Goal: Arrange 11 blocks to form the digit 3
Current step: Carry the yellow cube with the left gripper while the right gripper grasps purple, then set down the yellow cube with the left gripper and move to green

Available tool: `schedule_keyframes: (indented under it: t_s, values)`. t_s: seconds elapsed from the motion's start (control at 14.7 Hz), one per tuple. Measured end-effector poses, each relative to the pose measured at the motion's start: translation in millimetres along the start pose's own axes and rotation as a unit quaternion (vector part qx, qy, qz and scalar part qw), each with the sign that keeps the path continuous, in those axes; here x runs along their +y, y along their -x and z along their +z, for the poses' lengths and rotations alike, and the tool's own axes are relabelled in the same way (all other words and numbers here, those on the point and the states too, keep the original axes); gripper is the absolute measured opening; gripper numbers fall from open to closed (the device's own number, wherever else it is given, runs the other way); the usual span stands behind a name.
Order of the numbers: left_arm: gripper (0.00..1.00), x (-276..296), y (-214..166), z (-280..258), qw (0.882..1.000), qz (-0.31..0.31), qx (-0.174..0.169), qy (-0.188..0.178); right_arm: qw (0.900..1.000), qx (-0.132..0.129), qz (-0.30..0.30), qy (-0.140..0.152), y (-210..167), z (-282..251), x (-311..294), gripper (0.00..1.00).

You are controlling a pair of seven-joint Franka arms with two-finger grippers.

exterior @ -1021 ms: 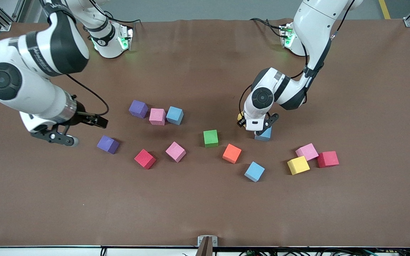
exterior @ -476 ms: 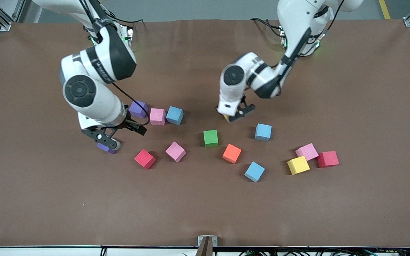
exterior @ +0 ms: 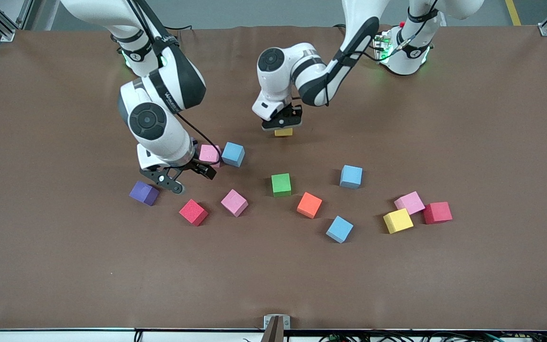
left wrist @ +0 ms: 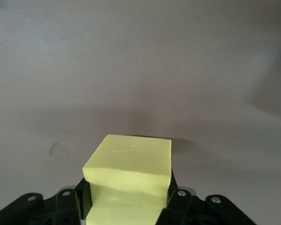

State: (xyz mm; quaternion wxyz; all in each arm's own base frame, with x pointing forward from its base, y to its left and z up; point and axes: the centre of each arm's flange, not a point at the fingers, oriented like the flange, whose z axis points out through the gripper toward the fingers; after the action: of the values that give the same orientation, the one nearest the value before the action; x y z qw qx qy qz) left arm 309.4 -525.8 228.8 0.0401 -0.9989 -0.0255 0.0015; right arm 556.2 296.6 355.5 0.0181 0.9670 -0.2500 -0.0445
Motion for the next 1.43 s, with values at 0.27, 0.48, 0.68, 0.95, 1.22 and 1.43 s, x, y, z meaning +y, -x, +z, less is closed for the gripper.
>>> schedule_keyframes:
  t_s: [0.27,0.48,0.68,0.95,1.22,1.43]
  values:
    - [0.59,19.6,12.0,5.5,1.000,0.024,0.004,0.005,1.000,0.004,0.024,-0.007,10.0,23.6,9.9,1.00]
    - [0.59,27.7,10.1,23.8,0.999,0.042,0.012,-0.004,0.996,0.001,0.084,-0.002,17.8,38.7,21.0,1.00]
    - [0.59,30.3,6.8,25.6,0.999,0.043,0.014,-0.004,0.993,-0.002,0.116,0.005,26.6,57.3,31.5,1.00]
    - [0.67,30.9,4.6,26.7,0.999,0.040,0.014,-0.004,0.996,0.000,0.092,0.005,43.4,62.0,58.4,1.00]
    - [1.00,30.3,-6.5,31.2,0.999,0.031,0.014,-0.004,1.000,0.004,-0.006,0.000,48.1,62.3,97.2,1.00]
    - [1.00,36.1,-19.3,13.5,1.000,0.018,0.022,0.008,0.996,0.023,-0.078,-0.022,47.6,84.0,124.3,1.00]
